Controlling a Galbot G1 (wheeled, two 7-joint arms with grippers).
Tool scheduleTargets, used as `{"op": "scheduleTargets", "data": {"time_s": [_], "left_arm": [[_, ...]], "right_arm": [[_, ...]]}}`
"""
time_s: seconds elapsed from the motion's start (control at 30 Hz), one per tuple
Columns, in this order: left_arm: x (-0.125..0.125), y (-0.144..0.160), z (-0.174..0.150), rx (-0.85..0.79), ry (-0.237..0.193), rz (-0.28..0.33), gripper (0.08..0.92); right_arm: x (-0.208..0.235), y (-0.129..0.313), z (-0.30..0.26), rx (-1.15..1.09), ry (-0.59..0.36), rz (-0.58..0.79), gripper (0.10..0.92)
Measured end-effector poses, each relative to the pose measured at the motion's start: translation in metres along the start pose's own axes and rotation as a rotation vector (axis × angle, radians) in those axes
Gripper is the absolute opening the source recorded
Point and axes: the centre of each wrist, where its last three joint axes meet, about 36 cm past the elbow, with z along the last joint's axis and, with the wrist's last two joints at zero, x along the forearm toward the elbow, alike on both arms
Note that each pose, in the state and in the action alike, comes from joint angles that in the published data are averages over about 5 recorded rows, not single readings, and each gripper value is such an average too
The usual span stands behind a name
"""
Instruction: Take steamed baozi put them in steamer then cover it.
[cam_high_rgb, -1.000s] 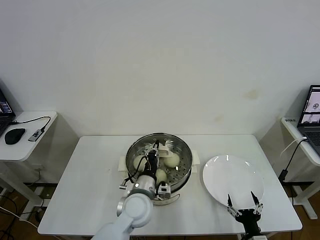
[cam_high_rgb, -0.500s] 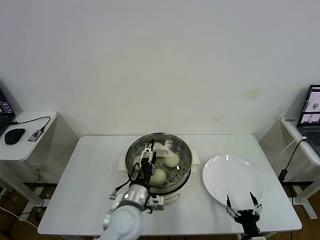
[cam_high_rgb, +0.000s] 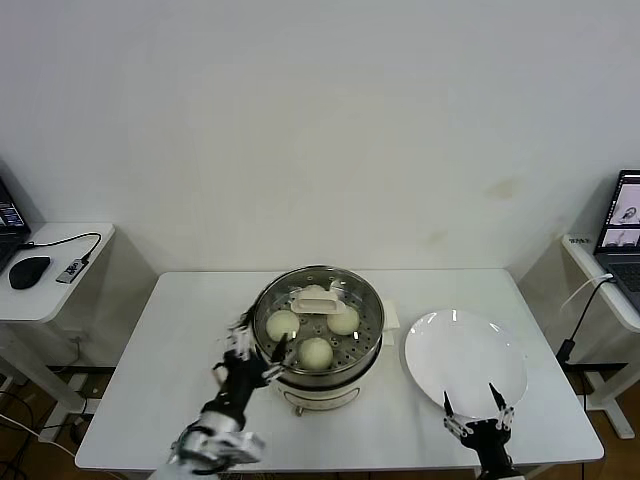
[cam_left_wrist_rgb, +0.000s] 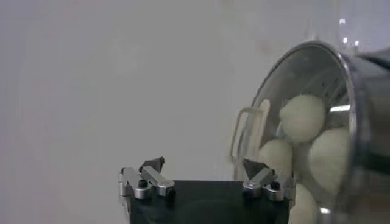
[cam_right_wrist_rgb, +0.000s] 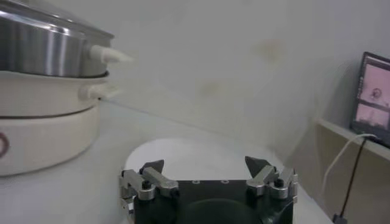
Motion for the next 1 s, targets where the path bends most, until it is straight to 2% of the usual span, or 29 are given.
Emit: {"op": "scheduleTargets", "data": {"time_s": [0.2, 0.47, 0.7, 1.0], "left_arm": [[0.033, -0.007, 0.043, 0.354, 0.079, -0.038, 0.823], [0.078, -0.028, 0.075, 0.711, 0.211, -0.095, 0.823], [0.102, -0.037, 0.088, 0.829, 0.269, -0.127, 0.823], [0.117, -0.045, 0.099, 0.887, 0.314, -0.146, 0.823]], "right_arm": [[0.005, 0.000, -0.007, -0.012, -0.024, -0.060, 0.823], [0.017, 0.001, -0.007, -0.040, -0.017, -0.117, 0.823], [0.024, 0.006, -0.007, -0.052, -0.017, -0.149, 0.823], [0.031, 0.010, -0.007, -0.064, -0.009, -0.185, 0.823]]}}
